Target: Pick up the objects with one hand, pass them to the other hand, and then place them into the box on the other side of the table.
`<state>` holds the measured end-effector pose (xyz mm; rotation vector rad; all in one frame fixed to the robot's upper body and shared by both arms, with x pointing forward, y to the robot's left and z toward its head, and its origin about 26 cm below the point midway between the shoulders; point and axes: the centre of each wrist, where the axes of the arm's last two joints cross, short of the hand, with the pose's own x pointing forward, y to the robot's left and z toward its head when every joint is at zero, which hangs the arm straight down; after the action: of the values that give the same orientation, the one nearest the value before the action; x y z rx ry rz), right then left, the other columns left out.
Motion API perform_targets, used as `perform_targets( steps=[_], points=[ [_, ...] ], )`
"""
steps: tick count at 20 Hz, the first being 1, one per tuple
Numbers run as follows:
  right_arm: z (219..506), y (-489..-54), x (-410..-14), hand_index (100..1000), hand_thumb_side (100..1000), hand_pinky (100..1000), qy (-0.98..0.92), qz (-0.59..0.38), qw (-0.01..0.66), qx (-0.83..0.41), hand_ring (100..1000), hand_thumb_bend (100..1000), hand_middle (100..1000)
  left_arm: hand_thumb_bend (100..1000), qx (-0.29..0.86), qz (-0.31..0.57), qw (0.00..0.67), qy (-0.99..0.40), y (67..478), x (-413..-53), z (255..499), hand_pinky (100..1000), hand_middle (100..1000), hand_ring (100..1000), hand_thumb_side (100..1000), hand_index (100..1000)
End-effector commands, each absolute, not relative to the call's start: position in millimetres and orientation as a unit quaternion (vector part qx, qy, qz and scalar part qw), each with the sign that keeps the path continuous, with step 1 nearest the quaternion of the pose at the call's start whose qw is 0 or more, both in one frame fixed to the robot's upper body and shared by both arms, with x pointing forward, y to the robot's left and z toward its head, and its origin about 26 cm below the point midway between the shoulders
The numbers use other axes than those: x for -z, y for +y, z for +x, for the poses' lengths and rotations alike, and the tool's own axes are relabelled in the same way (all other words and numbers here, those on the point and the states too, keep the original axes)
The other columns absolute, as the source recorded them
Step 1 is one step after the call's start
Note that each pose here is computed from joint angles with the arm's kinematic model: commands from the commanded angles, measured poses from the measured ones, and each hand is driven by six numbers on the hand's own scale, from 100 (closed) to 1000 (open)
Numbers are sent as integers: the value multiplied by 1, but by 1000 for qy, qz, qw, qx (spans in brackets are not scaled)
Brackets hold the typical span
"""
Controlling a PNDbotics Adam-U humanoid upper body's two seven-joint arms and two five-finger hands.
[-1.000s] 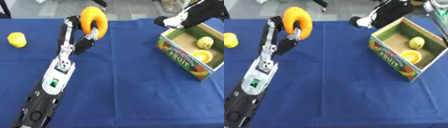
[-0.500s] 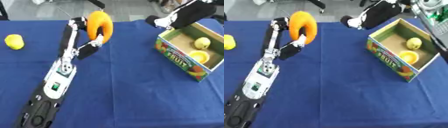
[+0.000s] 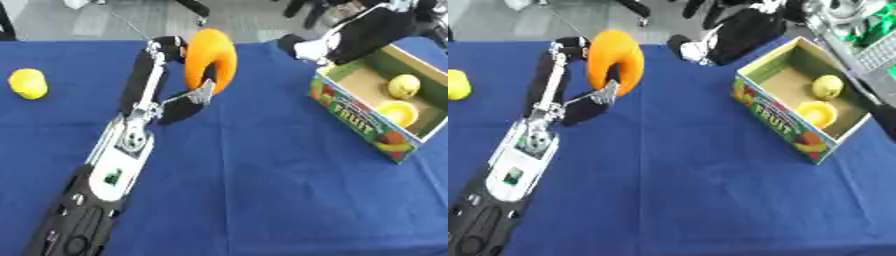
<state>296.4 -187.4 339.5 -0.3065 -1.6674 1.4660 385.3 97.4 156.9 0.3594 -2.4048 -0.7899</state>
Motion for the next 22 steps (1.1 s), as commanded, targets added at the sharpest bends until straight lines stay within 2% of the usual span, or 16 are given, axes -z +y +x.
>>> perform_targets(
  steps=[1, 8, 14, 22],
  points=[
    [293, -186, -347, 871, 181, 701, -664, -113, 433, -599, 810, 224, 879, 100, 299, 119, 259, -911, 90, -171, 383, 608, 454, 492, 223, 379],
    [293, -183, -344, 891, 222, 737, -650, -84, 432, -619, 889, 292, 913, 100, 321, 109, 234, -911, 85, -175, 380, 608, 457, 495, 194, 381],
    [293, -181, -343, 898, 254, 751, -647, -79, 424, -628, 906, 336, 920, 100, 329, 106, 223, -911, 81, -176, 378, 608, 458, 496, 185, 382],
    [293, -180, -341, 896, 267, 758, -647, -83, 419, -632, 909, 342, 918, 100, 339, 105, 198, -914, 76, -180, 374, 608, 460, 499, 169, 384]
  ],
)
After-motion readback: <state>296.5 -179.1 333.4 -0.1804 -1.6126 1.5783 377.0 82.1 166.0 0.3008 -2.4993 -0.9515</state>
